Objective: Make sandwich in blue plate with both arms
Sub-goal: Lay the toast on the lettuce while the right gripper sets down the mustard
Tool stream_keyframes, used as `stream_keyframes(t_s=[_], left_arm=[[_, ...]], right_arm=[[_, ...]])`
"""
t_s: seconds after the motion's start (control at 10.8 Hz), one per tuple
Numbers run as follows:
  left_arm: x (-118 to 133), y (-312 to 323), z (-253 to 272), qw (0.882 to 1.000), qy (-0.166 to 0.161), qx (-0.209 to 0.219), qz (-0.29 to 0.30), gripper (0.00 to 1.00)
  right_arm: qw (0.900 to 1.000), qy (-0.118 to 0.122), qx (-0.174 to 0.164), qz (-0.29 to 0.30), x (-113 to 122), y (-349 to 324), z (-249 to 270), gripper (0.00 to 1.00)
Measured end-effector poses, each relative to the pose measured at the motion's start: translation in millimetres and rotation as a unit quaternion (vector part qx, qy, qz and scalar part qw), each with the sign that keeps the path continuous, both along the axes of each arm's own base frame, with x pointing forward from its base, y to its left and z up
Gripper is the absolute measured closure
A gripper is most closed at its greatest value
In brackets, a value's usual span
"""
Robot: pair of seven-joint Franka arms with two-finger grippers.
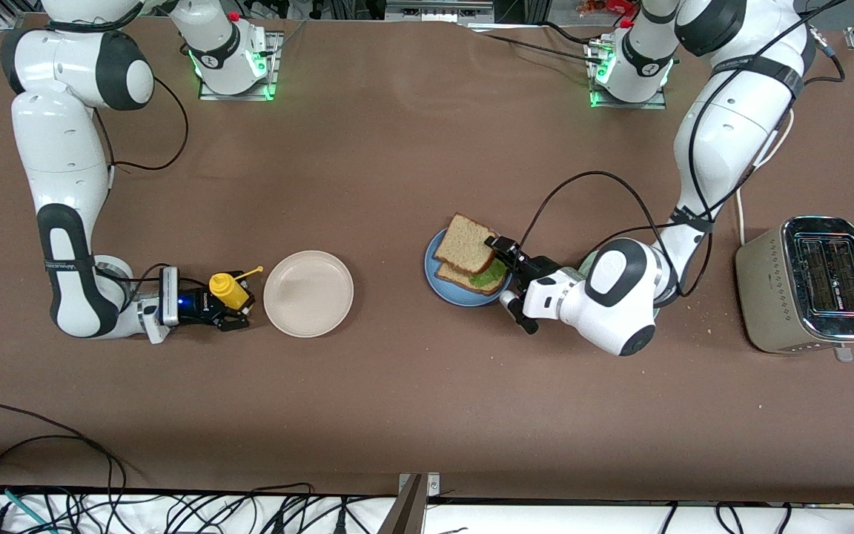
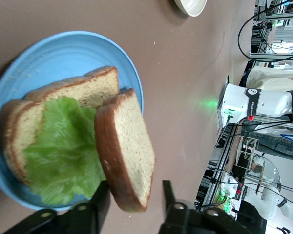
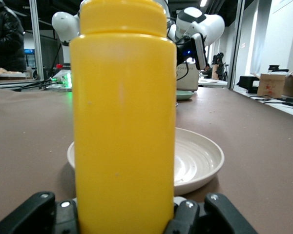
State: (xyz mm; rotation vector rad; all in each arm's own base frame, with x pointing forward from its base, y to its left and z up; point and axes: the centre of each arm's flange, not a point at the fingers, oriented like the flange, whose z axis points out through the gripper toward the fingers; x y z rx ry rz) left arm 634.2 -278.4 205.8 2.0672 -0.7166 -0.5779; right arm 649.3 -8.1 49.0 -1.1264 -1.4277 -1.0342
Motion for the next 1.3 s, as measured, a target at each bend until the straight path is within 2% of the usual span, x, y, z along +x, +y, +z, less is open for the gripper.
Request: stream_keyframes(t_s=[0.19,0.28,0.37,0.56,0.84,0.93,1.11,1.3], left_arm=[[8.2,14.8,0.8,1.0,-0.012,-0.004,0.006,0.23],[12.7,22.2,4.0,1.0,-0.017,-0.006,0.01,0.1],[17.8,29.9,9.8,1.0,-0.028,0.0,0.01,0.0],[24.0,47.8,35.8,0.998,-0.054,0.025,-0.008,0.0],[28.5,91.2,117.0,0.99,-0.096,0.094,-0.039,0.0],[25.7,101.1,148.9,0.984,-0.111,0.131,-0.043,0.0],[14.1,101.7,209.6,0.967,-0.144,0.207,-0.041,0.0],[-0.4,98.9,273.5,0.94,-0.201,0.274,-0.036,0.0]], right_arm=[[1.0,0.004,0.018,-0.018,-0.2,-0.3,-5.5,0.92],[0.999,0.005,0.026,-0.029,0.7,-0.7,-7.1,0.85],[0.999,0.004,0.03,-0.034,1.0,-0.9,-8.4,0.73],[0.998,0.002,0.039,-0.046,3.2,-0.3,-8.2,0.45],[0.998,0.001,0.042,-0.048,4.0,-1.7,-7.1,0.03],[0.998,0.001,0.042,-0.05,3.7,-5.9,-6.8,0.0],[0.998,0.003,0.037,-0.051,0.4,-27.1,-5.9,0.0],[0.999,0.005,0.022,-0.044,-4.0,-56.6,-0.7,0.0]])
